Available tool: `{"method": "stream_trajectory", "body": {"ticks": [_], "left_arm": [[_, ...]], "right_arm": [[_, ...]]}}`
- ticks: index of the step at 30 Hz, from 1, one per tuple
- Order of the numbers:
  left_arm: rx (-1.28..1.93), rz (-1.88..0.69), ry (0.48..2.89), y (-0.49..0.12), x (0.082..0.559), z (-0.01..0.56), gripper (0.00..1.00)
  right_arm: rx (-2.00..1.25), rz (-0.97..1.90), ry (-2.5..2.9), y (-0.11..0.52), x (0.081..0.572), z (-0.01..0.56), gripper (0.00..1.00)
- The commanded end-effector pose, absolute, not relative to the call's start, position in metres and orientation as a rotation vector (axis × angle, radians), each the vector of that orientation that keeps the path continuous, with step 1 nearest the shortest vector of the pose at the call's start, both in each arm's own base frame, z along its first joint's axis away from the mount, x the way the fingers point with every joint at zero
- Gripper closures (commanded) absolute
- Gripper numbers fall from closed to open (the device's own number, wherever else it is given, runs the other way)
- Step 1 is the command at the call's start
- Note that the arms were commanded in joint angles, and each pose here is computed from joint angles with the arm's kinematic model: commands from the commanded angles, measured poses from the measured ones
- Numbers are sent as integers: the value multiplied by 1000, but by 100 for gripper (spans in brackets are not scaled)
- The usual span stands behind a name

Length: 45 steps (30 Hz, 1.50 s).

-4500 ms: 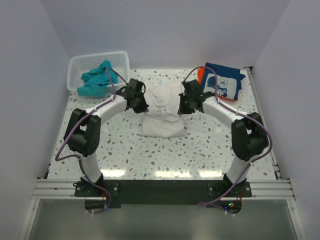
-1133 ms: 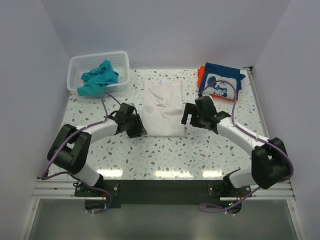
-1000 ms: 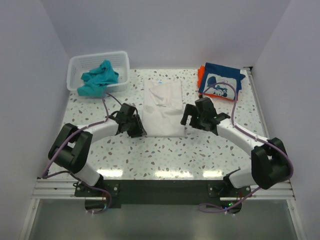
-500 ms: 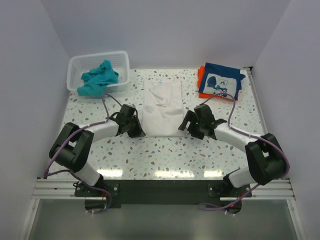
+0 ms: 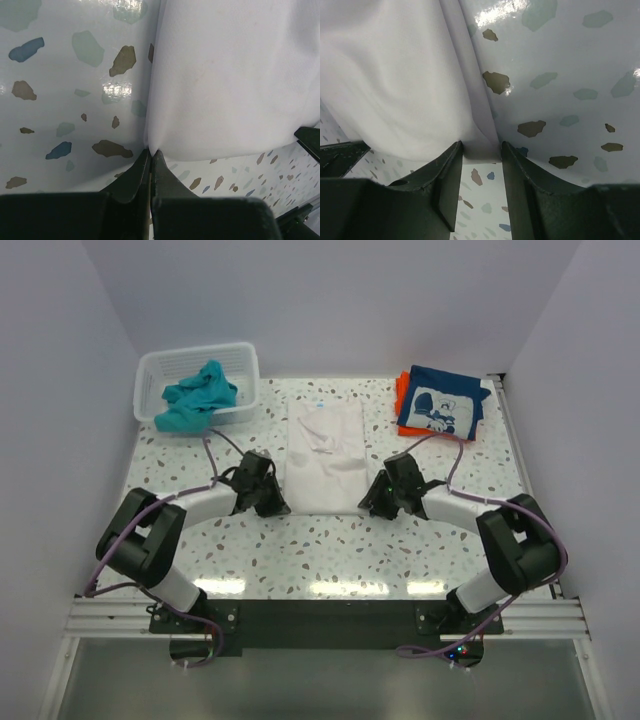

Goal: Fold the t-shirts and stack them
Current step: Fold the tshirt

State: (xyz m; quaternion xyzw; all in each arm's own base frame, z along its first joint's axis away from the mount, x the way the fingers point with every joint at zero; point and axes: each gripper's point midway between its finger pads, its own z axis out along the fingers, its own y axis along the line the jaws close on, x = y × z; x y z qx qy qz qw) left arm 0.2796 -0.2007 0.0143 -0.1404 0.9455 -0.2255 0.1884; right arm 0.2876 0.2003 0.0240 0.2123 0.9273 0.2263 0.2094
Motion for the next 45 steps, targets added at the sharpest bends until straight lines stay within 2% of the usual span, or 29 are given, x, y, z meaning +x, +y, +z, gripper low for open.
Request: {"method": "stream_trajectory", "body": {"ticks": [1, 4, 8, 9, 11, 12, 13, 19, 25, 29, 33, 37, 41, 45], "left_arm": [[-415, -576, 2676, -191, 271, 9, 100], [-428, -562, 2675, -189, 269, 8, 100], [-443, -550, 2682, -186, 266, 6, 100], [-446, -546, 2687, -185, 264, 4, 100], [-455, -550, 2696, -185, 260, 1, 100], [-453, -555, 2691, -185, 259, 2, 100], [-455, -558, 2689, -185, 258, 3, 100], [-461, -546, 2692, -179, 242, 4, 100], [-461, -476, 2726, -162, 205, 4, 100], [-514, -374, 2712, -143, 178, 2, 100], [-482, -485, 2715, -162, 148, 12, 100], [-530, -462, 2713, -155, 125, 13, 100], [-459, -627, 2674, -172, 111, 30, 100], [-442, -629, 2649, -174, 113, 40, 100]], "right_arm": [[613, 590, 2617, 194, 273, 12, 59], [618, 576, 2639, 190, 263, 5, 67], [615, 556, 2682, 186, 247, -5, 72], [608, 558, 2687, 185, 242, -8, 80], [590, 559, 2705, 185, 235, -12, 89], [583, 561, 2705, 185, 234, -14, 99], [570, 567, 2713, 187, 231, -14, 100], [478, 595, 2731, 194, 217, -9, 100], [362, 562, 2783, 179, 186, 0, 100], [327, 653, 2782, 179, 162, 18, 100], [297, 686, 2843, 179, 128, 22, 100], [312, 766, 2872, 183, 102, 23, 100], [248, 820, 2868, 186, 89, 34, 100], [221, 872, 2811, 190, 94, 49, 100]]}}
